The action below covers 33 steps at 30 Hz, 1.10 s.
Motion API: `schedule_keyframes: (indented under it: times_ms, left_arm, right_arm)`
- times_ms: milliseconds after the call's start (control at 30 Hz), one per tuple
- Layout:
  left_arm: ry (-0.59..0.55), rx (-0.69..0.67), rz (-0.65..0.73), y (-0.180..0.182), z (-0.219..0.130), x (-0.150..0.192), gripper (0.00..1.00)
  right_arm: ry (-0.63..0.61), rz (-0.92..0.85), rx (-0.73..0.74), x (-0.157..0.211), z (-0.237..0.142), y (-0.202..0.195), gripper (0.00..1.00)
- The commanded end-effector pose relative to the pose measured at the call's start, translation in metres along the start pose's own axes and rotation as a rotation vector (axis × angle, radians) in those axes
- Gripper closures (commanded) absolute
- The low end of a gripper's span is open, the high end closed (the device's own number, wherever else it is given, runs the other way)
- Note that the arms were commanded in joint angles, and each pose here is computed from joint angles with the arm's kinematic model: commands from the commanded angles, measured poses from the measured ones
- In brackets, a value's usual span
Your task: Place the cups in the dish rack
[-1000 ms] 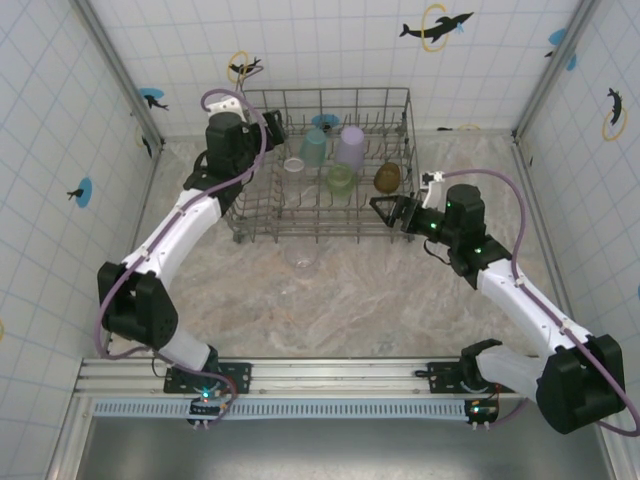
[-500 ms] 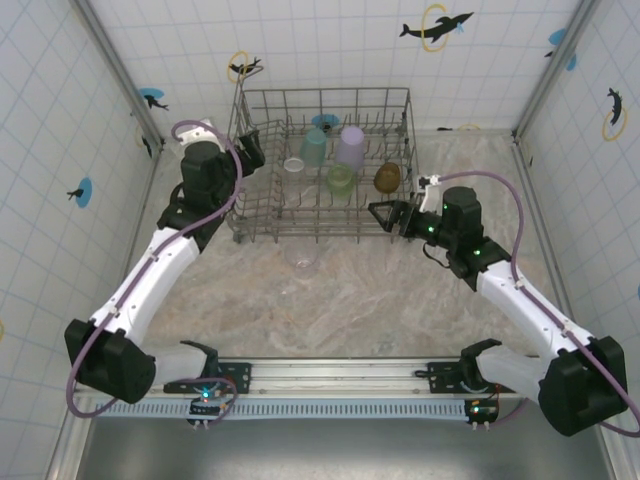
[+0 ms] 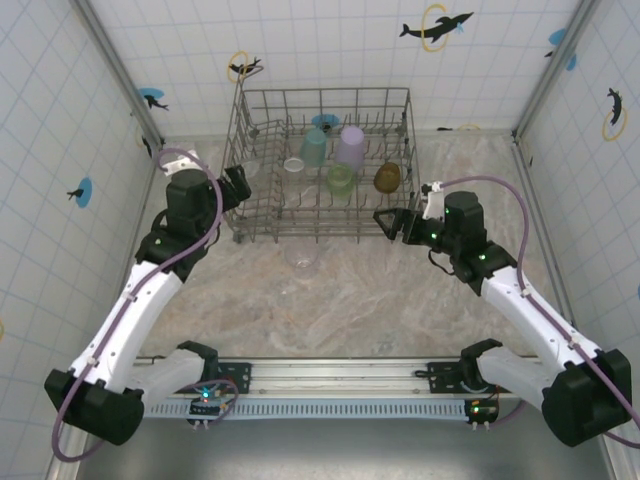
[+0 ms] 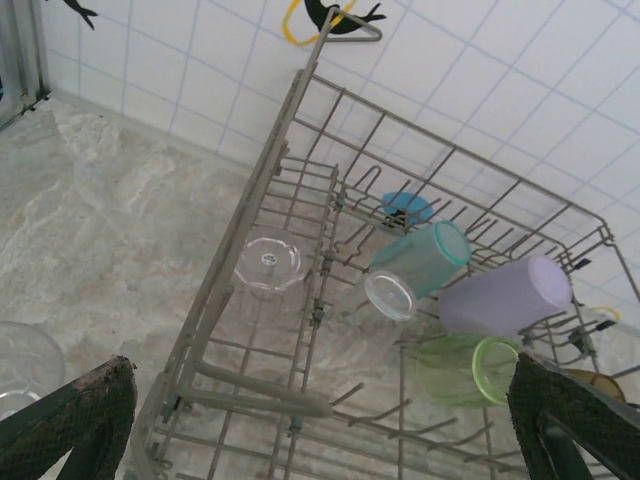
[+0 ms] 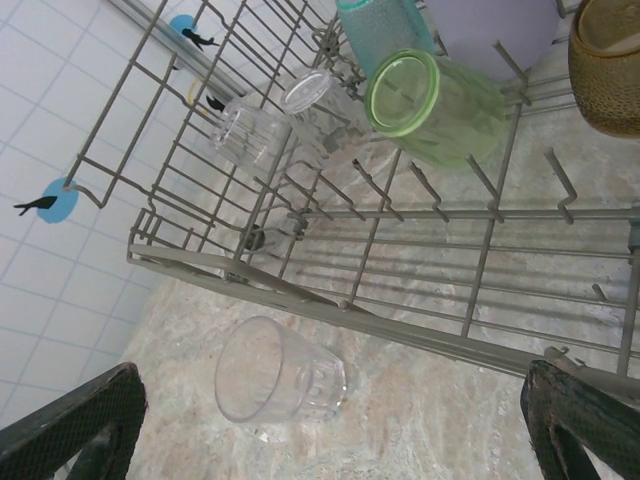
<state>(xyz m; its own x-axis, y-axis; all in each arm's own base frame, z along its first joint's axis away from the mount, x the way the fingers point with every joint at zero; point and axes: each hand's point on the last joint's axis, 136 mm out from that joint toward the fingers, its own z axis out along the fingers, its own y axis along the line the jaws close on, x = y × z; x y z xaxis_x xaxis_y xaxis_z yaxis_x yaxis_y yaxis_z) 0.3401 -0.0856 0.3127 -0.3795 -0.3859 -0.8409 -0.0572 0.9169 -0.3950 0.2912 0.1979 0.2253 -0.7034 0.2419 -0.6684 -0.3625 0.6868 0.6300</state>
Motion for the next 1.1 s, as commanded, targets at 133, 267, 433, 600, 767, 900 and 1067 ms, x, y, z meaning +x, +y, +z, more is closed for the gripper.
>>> schedule_keyframes:
  times_ms: [133, 267, 433, 600, 767, 900, 1067]
  left_arm:
    - [0.243, 0.012, 0.100, 0.005, -0.002, 0.052, 0.02]
    - [0.356, 0.048, 0.109, 0.005, 0.000, 0.083, 0.02]
    - [0.435, 0.076, 0.100, 0.009, 0.002, 0.113, 0.03]
    - [0.525, 0.124, 0.099, 0.005, 0.003, 0.140, 0.09]
    - [0.570, 0.129, 0.114, 0.005, 0.001, 0.155, 0.12]
    - [0.612, 0.126, 0.115, 0.008, -0.001, 0.171, 0.14]
    - [0.659, 0.105, 0.115, 0.015, 0.001, 0.190, 0.20]
  right_arm:
    - [0.003, 0.009, 0.020, 0.009, -0.002, -0.007, 0.00]
    - [0.000, 0.012, 0.036, 0.011, -0.003, -0.011, 0.00]
    - [0.012, 0.022, 0.043, 0.014, 0.000, -0.014, 0.00]
    - [0.020, 0.025, 0.051, 0.014, 0.003, -0.015, 0.00]
    - [0.027, 0.025, 0.061, 0.012, 0.008, -0.017, 0.00]
    - [0.043, 0.029, 0.060, 0.011, 0.014, -0.018, 0.00]
    - [0.049, 0.034, 0.058, 0.008, 0.021, -0.018, 0.00]
